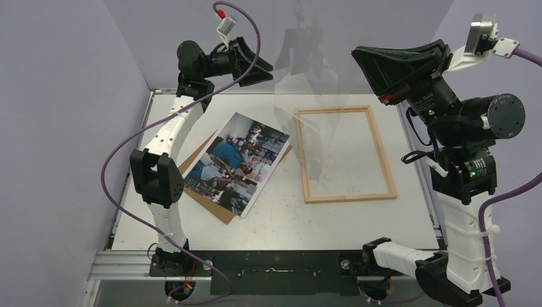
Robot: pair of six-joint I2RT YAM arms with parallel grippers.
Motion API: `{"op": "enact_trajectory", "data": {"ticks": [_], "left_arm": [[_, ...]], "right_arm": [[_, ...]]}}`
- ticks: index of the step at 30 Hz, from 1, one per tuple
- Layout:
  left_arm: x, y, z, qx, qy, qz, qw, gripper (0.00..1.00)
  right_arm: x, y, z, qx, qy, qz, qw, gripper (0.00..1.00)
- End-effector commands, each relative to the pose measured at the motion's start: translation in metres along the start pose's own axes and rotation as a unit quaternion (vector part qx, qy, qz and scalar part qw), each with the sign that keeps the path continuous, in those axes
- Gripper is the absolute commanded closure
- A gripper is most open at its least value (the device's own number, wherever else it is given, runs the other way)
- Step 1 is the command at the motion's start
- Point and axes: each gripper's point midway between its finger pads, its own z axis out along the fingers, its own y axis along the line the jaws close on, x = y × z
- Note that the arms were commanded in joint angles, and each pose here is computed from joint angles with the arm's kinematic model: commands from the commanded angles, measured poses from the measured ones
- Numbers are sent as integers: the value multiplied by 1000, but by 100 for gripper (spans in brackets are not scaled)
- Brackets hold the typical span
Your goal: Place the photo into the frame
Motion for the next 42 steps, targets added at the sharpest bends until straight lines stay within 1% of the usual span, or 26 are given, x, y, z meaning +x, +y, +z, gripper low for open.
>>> {"op": "enact_trajectory", "data": {"ticks": [1, 10, 15, 16, 18, 20, 21, 24, 28, 30, 34, 36, 40, 42], "left_arm": [[-16, -5, 1, -2, -12, 35, 999, 15], [-17, 1, 1, -7, -10, 39, 999, 14], [-18, -27, 4, 43, -7, 50, 998, 16], [-18, -34, 3, 53, -7, 54, 997, 17], [-16, -46, -2, 70, -2, 55, 996, 24], [-18, -52, -10, 69, -2, 54, 996, 37], [-21, -53, -16, 62, -8, 59, 996, 40], [-23, -61, -26, 50, -2, 75, 996, 42], [-13, -81, -17, 77, 31, 86, 993, 49], [-11, -81, -21, 77, 36, 89, 992, 54], [-15, -74, -32, 60, 28, 88, 994, 58], [-19, -76, -32, 62, 27, 92, 993, 63], [-20, -79, -34, 67, 25, 97, 993, 79], [-18, -78, -35, 69, 30, 97, 992, 81]], "right_arm": [[-26, 19, -2, -29, -36, -17, 999, 100], [-30, 25, -4, -36, -40, -14, 998, 100], [-29, 23, -4, -33, -38, -14, 999, 100], [-28, 21, -4, -30, -37, -15, 999, 100], [-24, 18, -5, -23, -32, -20, 999, 100], [-18, 9, -7, -2, -21, -35, 999, 100], [-16, 5, -9, 7, -15, -42, 999, 100], [-10, 1, -9, 15, -7, -46, 999, 100], [-10, 2, -6, 6, -9, -41, 999, 100], [-10, 0, -6, 10, -11, -44, 999, 100], [-8, -2, -6, 14, -9, -43, 999, 100], [-6, -3, -6, 14, -9, -41, 999, 100], [-4, -6, -5, 19, -9, -41, 999, 100], [-2, -10, -6, 26, -8, -44, 999, 100]]}}
